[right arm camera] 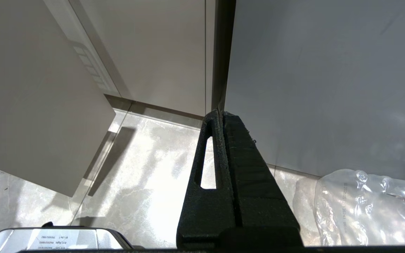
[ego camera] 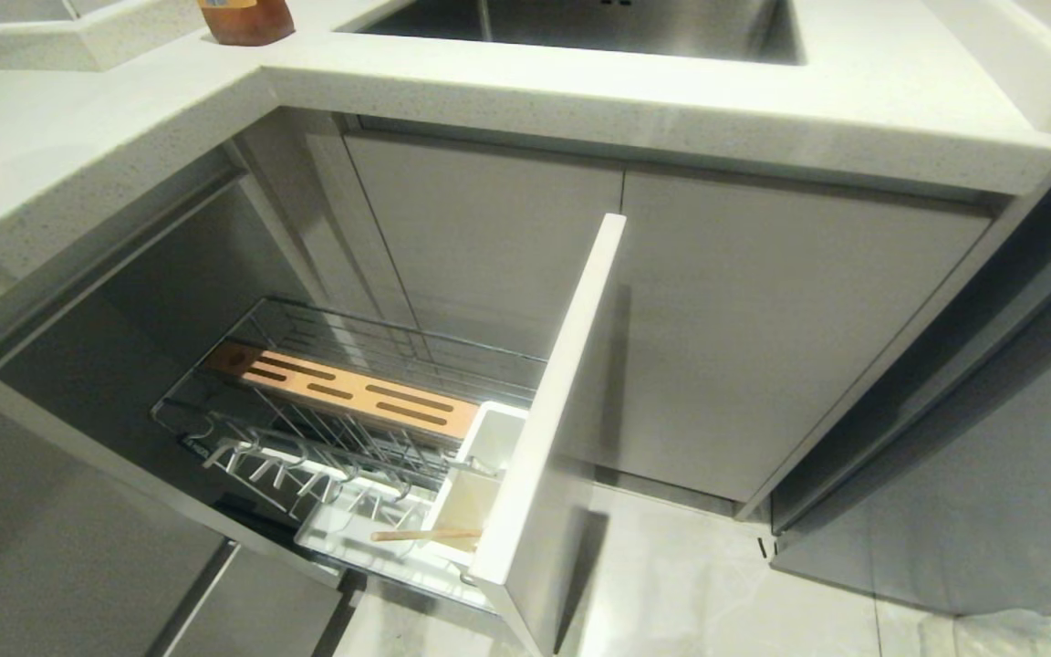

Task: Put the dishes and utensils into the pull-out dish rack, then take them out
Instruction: Pick up the chopsticks and place it in the cupboard

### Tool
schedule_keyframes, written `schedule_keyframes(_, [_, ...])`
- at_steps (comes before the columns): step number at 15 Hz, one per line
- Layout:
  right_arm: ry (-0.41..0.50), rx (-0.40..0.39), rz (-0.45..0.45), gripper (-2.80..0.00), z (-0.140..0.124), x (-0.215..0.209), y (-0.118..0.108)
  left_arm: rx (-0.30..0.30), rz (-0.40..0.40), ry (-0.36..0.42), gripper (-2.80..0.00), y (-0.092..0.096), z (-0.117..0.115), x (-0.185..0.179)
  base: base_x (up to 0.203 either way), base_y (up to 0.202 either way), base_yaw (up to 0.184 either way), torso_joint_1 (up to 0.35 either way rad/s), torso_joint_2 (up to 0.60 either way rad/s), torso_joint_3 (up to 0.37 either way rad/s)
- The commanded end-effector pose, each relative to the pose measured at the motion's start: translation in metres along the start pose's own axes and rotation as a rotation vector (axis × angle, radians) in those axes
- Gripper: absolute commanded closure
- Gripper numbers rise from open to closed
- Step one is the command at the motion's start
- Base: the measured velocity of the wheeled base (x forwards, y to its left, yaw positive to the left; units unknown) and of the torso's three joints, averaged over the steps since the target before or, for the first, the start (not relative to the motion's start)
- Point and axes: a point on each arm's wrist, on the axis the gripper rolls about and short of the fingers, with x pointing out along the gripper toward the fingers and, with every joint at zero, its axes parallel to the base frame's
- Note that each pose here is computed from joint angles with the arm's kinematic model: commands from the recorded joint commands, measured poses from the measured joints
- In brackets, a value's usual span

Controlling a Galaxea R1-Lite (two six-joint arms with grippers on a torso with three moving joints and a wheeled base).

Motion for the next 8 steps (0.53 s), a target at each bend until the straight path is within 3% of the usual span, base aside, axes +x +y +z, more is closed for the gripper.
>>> schedule_keyframes(1, [0.001, 0.000, 0.000, 0.00, 0.0000, 0.0000, 0.0000, 0.014, 0.021, 0.016, -2.80, -0.0009, -0.0043, 0.0056, 0.000, 0.000, 0.000, 0.000, 0.00, 0.000])
schedule_keyframes(8, [0.000, 0.000, 0.001, 0.00, 0.0000, 0.0000, 0.0000, 0.030, 0.034, 0.027, -2.80, -0.0043, -0.0092, 0.0146, 0.000, 0.000, 0.000, 0.000, 0.00, 0.000])
